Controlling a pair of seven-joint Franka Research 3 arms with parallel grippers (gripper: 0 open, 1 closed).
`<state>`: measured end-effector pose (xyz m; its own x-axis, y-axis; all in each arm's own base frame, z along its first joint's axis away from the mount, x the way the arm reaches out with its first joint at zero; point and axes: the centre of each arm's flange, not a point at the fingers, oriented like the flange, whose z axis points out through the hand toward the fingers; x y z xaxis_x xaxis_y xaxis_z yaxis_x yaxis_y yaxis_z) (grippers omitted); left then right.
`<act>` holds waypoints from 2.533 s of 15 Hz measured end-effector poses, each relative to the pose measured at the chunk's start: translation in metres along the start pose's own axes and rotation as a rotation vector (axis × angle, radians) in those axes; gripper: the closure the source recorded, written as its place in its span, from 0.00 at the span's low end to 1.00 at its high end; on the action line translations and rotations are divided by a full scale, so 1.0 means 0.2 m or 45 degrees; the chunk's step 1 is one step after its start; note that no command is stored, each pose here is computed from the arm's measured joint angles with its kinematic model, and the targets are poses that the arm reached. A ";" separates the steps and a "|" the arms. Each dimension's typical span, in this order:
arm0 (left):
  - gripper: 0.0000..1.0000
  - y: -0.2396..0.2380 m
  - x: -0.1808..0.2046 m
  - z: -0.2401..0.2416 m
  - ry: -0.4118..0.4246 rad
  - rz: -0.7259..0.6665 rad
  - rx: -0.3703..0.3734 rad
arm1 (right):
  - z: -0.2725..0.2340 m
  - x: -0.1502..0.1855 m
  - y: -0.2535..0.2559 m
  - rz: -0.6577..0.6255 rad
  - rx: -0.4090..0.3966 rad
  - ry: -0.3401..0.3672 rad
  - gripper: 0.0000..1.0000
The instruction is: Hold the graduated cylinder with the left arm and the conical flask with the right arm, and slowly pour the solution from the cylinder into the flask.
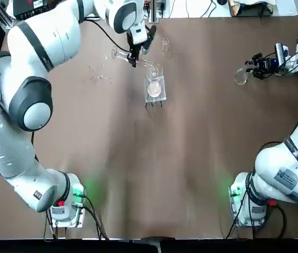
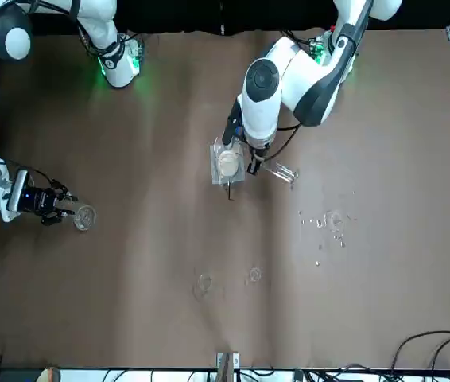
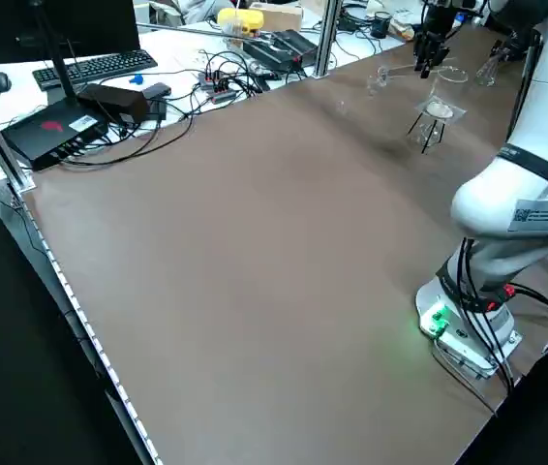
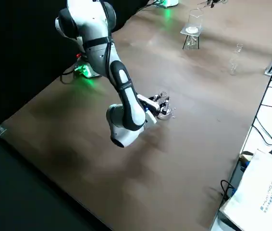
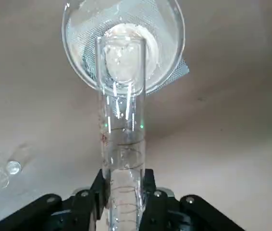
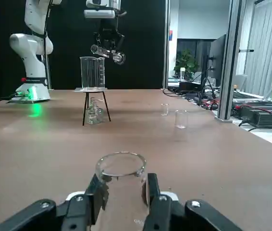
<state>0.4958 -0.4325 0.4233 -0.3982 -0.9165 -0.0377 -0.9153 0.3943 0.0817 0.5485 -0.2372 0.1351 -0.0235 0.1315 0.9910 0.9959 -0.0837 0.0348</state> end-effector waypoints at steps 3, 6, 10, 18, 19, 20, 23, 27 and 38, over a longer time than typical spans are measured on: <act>0.66 0.00 -0.01 0.00 -0.038 -0.006 0.014 | 0.00 0.00 0.00 0.000 -0.001 0.002 0.58; 0.66 0.00 -0.01 0.00 -0.054 -0.001 0.020 | 0.00 0.00 0.00 -0.001 -0.002 0.002 0.59; 0.66 0.01 0.02 0.00 -0.074 0.018 0.028 | -0.01 0.00 0.00 0.000 -0.004 0.000 0.61; 0.66 0.02 0.04 0.00 -0.130 0.037 0.034 | -0.09 0.18 0.13 -0.058 0.000 -0.065 0.61; 0.66 0.02 0.04 0.00 -0.131 0.037 0.033 | -0.10 0.21 0.15 -0.046 0.008 -0.080 0.61; 0.66 0.02 0.04 0.00 -0.131 0.037 0.033 | -0.11 0.24 0.18 -0.040 0.019 -0.100 0.61; 0.66 0.02 0.05 0.00 -0.133 0.039 0.030 | -0.15 0.36 0.23 -0.065 0.055 -0.165 0.61; 0.66 0.03 0.06 0.01 -0.136 0.046 0.023 | -0.15 0.49 0.27 -0.078 0.071 -0.201 0.61; 0.66 0.04 0.10 0.00 -0.179 0.054 0.041 | 0.07 1.00 0.41 -0.115 0.228 -0.408 0.61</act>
<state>0.4802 -0.4468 0.4227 -0.4392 -0.8814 -0.1742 -0.8979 0.4368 0.0540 0.6261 -0.2041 0.3348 -0.1119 0.4354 0.8933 0.9912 0.1125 0.0693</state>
